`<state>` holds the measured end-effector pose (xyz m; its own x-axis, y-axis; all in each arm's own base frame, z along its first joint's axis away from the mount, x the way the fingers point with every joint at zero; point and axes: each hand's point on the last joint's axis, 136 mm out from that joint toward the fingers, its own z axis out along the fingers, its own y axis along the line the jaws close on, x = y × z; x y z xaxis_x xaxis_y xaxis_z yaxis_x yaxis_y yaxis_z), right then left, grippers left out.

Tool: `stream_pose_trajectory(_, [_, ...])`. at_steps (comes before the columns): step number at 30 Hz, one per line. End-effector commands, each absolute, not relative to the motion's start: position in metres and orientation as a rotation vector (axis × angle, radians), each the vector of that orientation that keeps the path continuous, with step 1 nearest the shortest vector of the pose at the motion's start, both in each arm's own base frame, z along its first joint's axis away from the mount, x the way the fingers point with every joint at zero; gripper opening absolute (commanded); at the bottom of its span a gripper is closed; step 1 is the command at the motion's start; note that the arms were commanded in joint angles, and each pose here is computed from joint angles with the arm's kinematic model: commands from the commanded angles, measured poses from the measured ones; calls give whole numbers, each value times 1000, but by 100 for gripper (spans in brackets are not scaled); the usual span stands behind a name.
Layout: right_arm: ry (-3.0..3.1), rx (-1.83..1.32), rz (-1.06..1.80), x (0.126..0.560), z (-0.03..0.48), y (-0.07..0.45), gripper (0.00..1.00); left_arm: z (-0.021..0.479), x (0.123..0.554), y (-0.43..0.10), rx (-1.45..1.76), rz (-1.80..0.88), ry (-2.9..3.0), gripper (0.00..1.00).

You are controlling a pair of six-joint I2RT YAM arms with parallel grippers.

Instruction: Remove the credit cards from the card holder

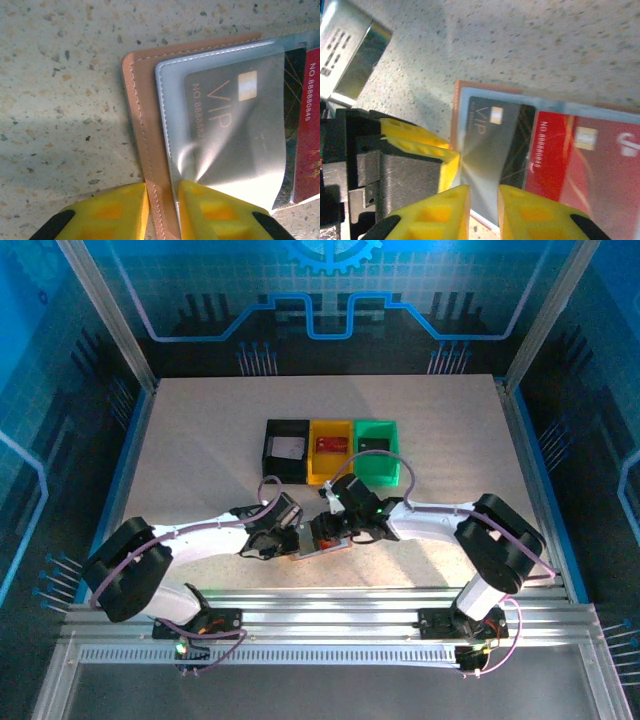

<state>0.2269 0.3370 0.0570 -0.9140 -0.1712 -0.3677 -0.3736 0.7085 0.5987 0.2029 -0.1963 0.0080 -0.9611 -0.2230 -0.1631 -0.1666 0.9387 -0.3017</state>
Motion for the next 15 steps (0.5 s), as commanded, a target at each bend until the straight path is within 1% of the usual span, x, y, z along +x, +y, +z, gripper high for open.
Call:
stream_pose_trajectory(1, [2680, -405, 1022, 224, 44, 341, 21, -15, 193, -208, -243, -508, 2948, 23])
stream_pose_trajectory(5, [2694, -416, 986, 225, 34, 338, 23, -17, 192, -208, -247, -515, 2949, 23])
stream_pose_trajectory(10, [2730, -385, 946, 227, 16, 330, 23, -20, 191, -208, -254, -530, 2946, 23])
stream_pose_trajectory(15, [2743, -360, 840, 229, 6, 315, 22, -22, 189, -207, -257, -532, 2948, 23])
